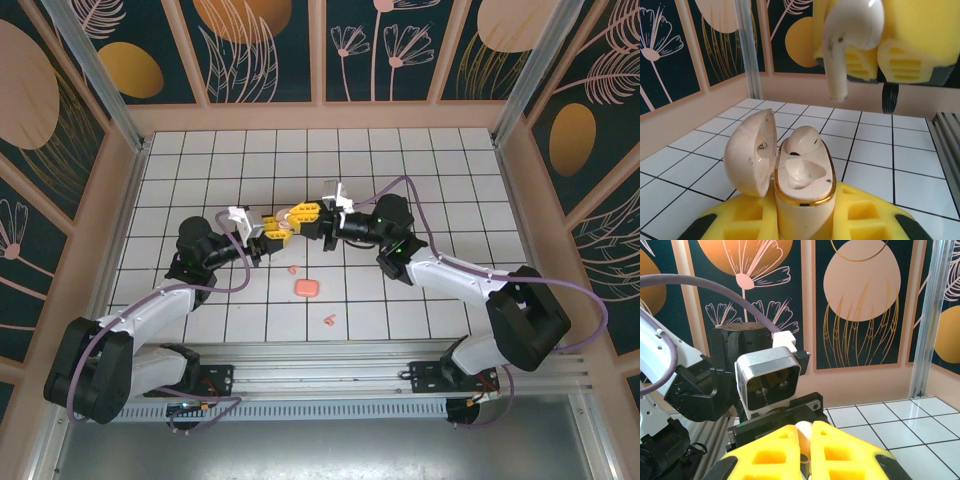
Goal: Insert the wireless bluetooth earbuds into the charging case
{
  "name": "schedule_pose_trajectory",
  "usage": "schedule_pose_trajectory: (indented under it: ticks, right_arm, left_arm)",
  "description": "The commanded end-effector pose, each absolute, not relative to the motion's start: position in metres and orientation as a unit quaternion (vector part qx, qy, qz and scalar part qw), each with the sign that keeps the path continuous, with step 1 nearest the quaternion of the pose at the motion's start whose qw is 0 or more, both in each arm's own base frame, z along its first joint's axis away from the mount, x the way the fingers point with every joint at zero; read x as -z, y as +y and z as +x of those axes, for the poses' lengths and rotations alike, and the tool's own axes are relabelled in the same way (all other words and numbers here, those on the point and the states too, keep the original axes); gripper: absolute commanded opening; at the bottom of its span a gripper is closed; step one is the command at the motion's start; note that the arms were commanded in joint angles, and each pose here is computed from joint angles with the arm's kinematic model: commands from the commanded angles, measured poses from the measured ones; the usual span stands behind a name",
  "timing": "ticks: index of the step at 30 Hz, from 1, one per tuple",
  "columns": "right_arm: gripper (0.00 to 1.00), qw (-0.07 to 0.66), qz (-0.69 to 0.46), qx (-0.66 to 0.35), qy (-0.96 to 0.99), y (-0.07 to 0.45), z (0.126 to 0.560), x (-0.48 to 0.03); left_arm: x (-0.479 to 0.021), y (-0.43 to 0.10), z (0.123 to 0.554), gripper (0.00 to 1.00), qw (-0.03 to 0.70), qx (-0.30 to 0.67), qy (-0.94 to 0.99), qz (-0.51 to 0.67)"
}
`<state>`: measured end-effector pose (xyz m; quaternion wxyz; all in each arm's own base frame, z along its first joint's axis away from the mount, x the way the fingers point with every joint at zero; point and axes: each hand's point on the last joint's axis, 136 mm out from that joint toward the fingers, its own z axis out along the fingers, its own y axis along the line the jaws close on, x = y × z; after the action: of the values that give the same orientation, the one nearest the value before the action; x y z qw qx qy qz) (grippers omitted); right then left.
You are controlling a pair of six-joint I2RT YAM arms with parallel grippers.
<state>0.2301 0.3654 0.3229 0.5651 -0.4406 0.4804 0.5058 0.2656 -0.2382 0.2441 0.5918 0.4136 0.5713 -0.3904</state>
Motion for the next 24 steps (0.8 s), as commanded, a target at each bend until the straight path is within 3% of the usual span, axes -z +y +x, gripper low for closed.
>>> schedule_pose_trajectory:
  ticks: [1,15,24]
  right_arm:
    - [0.10,0.574,-0.434,-0.510,0.471,0.369,0.226,-0.325]
    - [0.10,0.564,-0.435,-0.508,0.485,0.382,0.229,-0.308]
    - [0.10,0.586,-0.424,-0.504,0.471,0.380,0.231,-0.325]
  left_arm:
    - [-0.257,-0.239,0.260,0.16,0.608,0.395,0.550,0.415]
    - [-0.262,-0.237,0.258,0.16,0.615,0.390,0.543,0.417]
    - [-0.258,-0.237,0.258,0.16,0.612,0.387,0.548,0.418]
